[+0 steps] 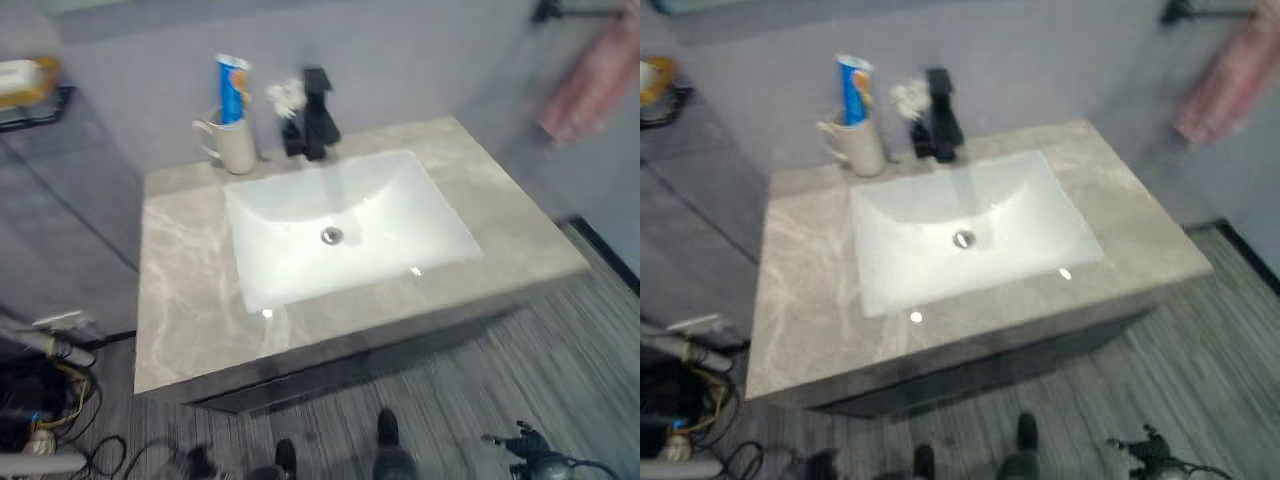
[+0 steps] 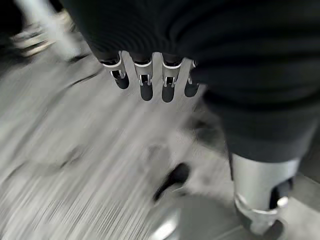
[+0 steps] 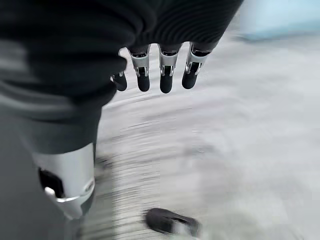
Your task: Put brush and paste in cup on sink, flatten towel.
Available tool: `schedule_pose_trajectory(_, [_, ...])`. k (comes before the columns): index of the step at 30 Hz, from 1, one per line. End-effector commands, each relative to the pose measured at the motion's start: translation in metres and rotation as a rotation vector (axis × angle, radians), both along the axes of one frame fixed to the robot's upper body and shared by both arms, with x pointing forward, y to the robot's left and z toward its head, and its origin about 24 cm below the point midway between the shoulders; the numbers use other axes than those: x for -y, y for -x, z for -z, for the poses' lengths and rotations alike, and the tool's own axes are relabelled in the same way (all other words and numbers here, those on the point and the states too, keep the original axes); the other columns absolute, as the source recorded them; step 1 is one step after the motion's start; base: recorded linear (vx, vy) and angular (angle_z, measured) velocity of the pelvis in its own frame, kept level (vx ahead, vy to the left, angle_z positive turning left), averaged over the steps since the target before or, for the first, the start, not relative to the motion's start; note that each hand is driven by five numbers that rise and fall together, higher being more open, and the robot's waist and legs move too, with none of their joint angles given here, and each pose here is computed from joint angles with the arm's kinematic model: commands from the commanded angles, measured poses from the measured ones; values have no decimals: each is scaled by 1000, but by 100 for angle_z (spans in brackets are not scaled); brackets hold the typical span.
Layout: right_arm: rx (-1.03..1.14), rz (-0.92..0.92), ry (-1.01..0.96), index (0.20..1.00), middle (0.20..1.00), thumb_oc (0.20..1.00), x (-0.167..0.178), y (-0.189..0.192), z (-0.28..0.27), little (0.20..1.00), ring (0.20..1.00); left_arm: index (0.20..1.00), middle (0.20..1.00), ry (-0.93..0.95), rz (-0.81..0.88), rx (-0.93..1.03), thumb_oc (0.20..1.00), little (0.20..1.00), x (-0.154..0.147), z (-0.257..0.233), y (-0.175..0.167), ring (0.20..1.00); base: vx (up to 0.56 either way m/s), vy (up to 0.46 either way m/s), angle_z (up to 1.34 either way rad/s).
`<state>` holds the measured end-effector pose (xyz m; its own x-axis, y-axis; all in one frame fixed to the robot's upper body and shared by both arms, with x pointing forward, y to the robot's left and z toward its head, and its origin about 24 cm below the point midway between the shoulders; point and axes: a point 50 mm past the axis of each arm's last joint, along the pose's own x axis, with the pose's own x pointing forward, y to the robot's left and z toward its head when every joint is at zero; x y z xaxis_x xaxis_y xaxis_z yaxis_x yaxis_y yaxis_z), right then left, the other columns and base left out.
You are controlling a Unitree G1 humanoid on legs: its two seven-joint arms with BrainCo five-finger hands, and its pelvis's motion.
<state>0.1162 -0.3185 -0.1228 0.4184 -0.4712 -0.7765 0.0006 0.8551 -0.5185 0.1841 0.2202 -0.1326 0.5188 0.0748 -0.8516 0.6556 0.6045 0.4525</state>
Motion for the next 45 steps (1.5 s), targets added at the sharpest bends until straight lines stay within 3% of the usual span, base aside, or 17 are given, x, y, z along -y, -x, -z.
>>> schedule_pose_trajectory(1, [133, -177, 107, 1000, 1000, 1000, -2, -41, -22, 1000, 1000, 1000, 1000, -59, -30, -101, 1000, 1000, -18, 17, 53, 1000, -273, 223, -216])
schedule_pose_trajectory(7, [81, -166, 64, 1000, 1000, 1000, -13, -23, -7, 1000, 1000, 1000, 1000, -73, -57, -33, 1000, 1000, -18, 11, 38, 1000, -158, 130, -168])
schedule_pose_trajectory(17, [98, 36, -183, 1000, 1000, 1000, -48, -10, 15, 1000, 1000, 1000, 1000, 0, -290, 109, 1000, 1000, -29, 2, 29, 1000, -93, -138, -165])
schedule_pose_trajectory(20, [225, 5, -230, 1000, 1000, 1000, -50, -25, 3, 1000, 1000, 1000, 1000, 50, -314, 252, 1000, 1000, -29, -15, 2, 1000, 29, -299, -58])
schedule_pose_trajectory(25, [279, 21, -223, 1000, 1000, 1000, -51, -31, -1, 1000, 1000, 1000, 1000, 94, -452, 332, 1000, 1000, -30, -18, -3, 1000, 63, -15, -90])
schedule_pose_trajectory(26, [363, -32, -225, 1000, 1000, 1000, -59, -53, -11, 1000, 1000, 1000, 1000, 116, -481, 393, 1000, 1000, -30, -24, -10, 1000, 82, 53, 6])
schedule_pose_trajectory(28, [491, -45, -271, 1000, 1000, 1000, -71, -75, -26, 1000, 1000, 1000, 1000, 124, -467, 459, 1000, 1000, -30, -33, -20, 1000, 5, 51, -30])
schedule_pose_trajectory(30, [643, 68, -375, 1000, 1000, 1000, -79, -91, -39, 1000, 1000, 1000, 1000, 108, -404, 527, 1000, 1000, -23, -43, -34, 1000, -6, 68, -45])
schedule_pose_trajectory(38, [729, 112, -381, 1000, 1000, 1000, -79, -104, -52, 1000, 1000, 1000, 1000, 147, -303, 585, 1000, 1000, -2, -51, -43, 1000, 218, 234, 11])
schedule_pose_trajectory(45, [795, 272, -436, 1000, 1000, 1000, -64, -76, -48, 1000, 1000, 1000, 1000, 113, -257, 615, 1000, 1000, -7, -56, -50, 1000, 567, 57, 44])
